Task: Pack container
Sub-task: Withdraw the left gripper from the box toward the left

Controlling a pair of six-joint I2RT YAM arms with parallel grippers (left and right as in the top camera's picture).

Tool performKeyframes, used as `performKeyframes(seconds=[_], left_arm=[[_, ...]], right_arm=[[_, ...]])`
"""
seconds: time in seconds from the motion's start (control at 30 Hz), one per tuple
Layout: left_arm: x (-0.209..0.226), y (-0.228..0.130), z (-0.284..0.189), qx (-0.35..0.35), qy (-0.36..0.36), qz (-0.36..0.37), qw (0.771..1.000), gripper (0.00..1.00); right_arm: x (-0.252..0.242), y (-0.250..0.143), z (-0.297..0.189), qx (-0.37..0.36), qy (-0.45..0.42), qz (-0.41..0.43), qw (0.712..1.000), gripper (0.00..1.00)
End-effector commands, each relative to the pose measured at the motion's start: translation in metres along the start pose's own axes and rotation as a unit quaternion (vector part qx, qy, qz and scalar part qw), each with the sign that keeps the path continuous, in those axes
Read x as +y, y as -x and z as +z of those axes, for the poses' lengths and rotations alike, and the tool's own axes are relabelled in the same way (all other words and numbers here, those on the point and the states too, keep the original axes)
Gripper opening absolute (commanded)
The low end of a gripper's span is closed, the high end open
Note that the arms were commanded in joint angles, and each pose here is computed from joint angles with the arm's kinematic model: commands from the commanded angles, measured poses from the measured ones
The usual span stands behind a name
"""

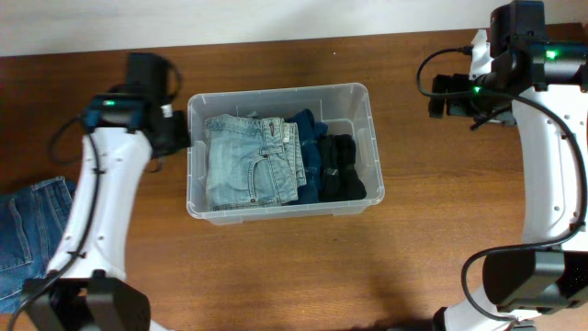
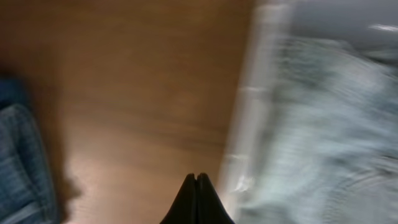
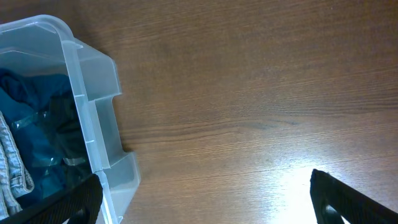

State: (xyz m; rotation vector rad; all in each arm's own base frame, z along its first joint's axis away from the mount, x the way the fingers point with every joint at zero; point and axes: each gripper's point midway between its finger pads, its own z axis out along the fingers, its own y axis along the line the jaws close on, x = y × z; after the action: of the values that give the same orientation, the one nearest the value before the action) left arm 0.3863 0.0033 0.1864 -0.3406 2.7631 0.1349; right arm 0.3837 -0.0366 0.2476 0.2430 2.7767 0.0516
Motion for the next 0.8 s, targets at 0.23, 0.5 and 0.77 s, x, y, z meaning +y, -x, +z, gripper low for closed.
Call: performKeyframes(seconds=[0.23, 0.5, 0.77], left_arm=[[0.134, -0.004, -0.007, 0.011, 0.115, -0.177, 0.977, 0.00], [0.204, -0.032, -0.009, 0.034, 0.155, -0.337, 0.928, 0.03], [0.256, -0.096, 0.004, 0.085, 0.205, -0.522, 0.823, 0.08]], right_arm=[[-0.002, 0.002, -0.005, -0.008, -0.003, 0.002, 1.000, 0.99], [-0.002, 0.002, -0.005, -0.008, -0.003, 0.002, 1.000, 0.98], [-0.002, 0.002, -0.005, -0.008, -0.003, 0.002, 1.000, 0.99]])
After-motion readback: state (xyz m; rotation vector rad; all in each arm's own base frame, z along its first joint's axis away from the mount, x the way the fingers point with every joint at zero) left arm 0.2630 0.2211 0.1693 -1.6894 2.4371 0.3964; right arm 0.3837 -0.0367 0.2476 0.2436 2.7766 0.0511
